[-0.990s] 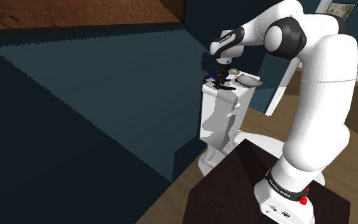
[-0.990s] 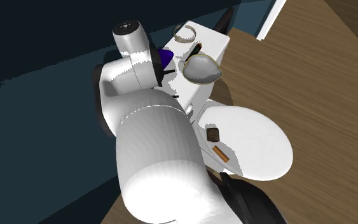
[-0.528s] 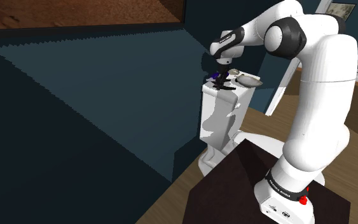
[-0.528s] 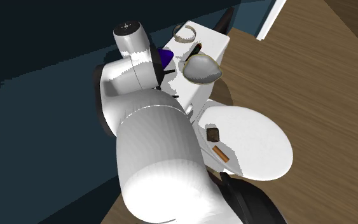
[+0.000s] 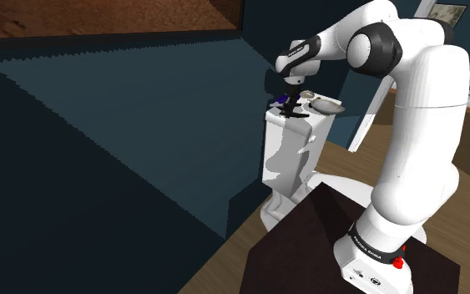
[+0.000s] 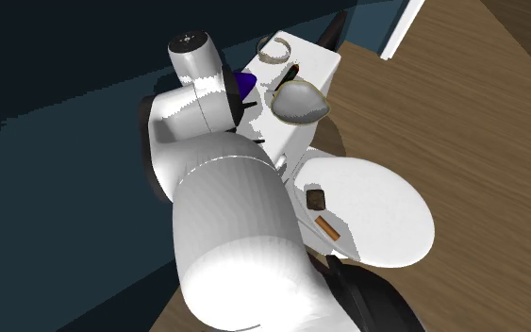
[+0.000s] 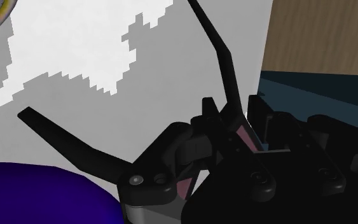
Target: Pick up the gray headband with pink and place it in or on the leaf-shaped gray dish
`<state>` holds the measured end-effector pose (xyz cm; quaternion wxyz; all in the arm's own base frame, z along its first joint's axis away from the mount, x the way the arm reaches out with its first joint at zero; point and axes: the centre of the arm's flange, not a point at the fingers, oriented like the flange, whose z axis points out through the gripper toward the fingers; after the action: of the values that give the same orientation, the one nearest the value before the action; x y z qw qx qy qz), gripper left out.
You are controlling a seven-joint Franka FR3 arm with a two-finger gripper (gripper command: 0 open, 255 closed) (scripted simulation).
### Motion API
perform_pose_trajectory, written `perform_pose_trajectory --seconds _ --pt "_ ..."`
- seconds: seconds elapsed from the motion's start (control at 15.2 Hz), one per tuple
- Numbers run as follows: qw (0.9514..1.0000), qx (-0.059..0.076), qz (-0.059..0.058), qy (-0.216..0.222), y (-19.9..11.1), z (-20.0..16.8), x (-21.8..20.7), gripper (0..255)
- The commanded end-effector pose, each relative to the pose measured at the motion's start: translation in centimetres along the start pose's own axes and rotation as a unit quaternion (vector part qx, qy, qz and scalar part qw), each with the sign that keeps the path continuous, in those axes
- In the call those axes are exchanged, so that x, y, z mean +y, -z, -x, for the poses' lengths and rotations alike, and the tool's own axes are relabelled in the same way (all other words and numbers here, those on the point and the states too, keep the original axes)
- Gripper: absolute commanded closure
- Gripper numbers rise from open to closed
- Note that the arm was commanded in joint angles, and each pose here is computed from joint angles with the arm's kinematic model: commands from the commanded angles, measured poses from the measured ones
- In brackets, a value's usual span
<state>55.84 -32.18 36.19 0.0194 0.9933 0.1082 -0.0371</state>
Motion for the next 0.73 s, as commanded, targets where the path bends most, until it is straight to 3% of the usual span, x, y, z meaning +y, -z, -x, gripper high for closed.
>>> perform_pose_trajectory --seconds 0.0,0.66 --pt "1.0000 0.000 0.000 0.000 0.0 0.0 0.0 255" --pt "1.0000 0.000 0.000 0.000 5.3 0.4 0.2 255"
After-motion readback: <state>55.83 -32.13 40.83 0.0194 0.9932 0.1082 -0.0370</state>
